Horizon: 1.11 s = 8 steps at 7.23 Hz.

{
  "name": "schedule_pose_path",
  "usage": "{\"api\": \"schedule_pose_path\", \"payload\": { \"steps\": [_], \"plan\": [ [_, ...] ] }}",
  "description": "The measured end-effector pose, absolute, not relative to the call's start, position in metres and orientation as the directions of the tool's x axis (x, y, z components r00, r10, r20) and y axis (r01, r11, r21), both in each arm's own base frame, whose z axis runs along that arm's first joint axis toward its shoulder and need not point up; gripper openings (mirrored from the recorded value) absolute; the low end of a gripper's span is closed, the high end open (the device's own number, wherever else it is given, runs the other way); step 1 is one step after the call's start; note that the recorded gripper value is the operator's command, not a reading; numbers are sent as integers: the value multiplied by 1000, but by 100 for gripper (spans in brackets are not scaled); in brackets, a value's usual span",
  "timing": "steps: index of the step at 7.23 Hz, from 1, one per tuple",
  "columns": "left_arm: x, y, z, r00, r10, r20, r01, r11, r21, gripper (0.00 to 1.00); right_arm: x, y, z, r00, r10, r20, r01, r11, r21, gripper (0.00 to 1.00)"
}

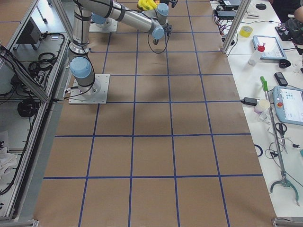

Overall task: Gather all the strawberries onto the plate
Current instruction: 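Place strawberry on plate with left gripper while right releases its strawberry nearer the plate, then grasp the last strawberry with the left gripper while the right arm withdraws to rest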

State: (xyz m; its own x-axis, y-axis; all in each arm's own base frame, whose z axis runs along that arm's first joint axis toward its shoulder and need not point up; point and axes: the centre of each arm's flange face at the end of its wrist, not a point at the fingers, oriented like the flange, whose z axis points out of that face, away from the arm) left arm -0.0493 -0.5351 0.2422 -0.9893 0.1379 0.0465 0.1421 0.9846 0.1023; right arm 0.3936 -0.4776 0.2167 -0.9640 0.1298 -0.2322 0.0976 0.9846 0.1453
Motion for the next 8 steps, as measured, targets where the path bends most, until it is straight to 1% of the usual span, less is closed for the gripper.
{"api": "schedule_pose_path", "payload": {
  "steps": [1, 2, 3, 4, 5, 6, 8],
  "plan": [
    [-31, -530, 229, -987, 151, 56, 157, 981, 113, 7, 408, -474, 210, -958, 127, -255, 88, 983, 160, 68],
    [-21, -526, 218, -986, 157, 57, 162, 980, 114, 70, 416, -471, 205, -956, 139, -259, 96, 981, 171, 100],
    [-17, -525, 212, -986, 158, 55, 164, 980, 115, 87, 420, -468, 203, -954, 153, -256, 110, 978, 177, 100],
    [-16, -525, 208, -986, 159, 52, 164, 980, 116, 92, 422, -468, 205, -954, 159, -256, 116, 978, 175, 100],
    [-15, -526, 208, -986, 159, 49, 163, 980, 115, 92, 422, -469, 213, -955, 152, -256, 114, 981, 159, 100],
    [-15, -527, 212, -986, 158, 47, 163, 981, 110, 92, 415, -471, 229, -962, 123, -242, 98, 989, 113, 100],
    [-22, -531, 228, -987, 153, 54, 157, 984, 87, 92, 372, -486, 274, -981, 92, -169, 89, 996, 24, 100]
  ]
}}
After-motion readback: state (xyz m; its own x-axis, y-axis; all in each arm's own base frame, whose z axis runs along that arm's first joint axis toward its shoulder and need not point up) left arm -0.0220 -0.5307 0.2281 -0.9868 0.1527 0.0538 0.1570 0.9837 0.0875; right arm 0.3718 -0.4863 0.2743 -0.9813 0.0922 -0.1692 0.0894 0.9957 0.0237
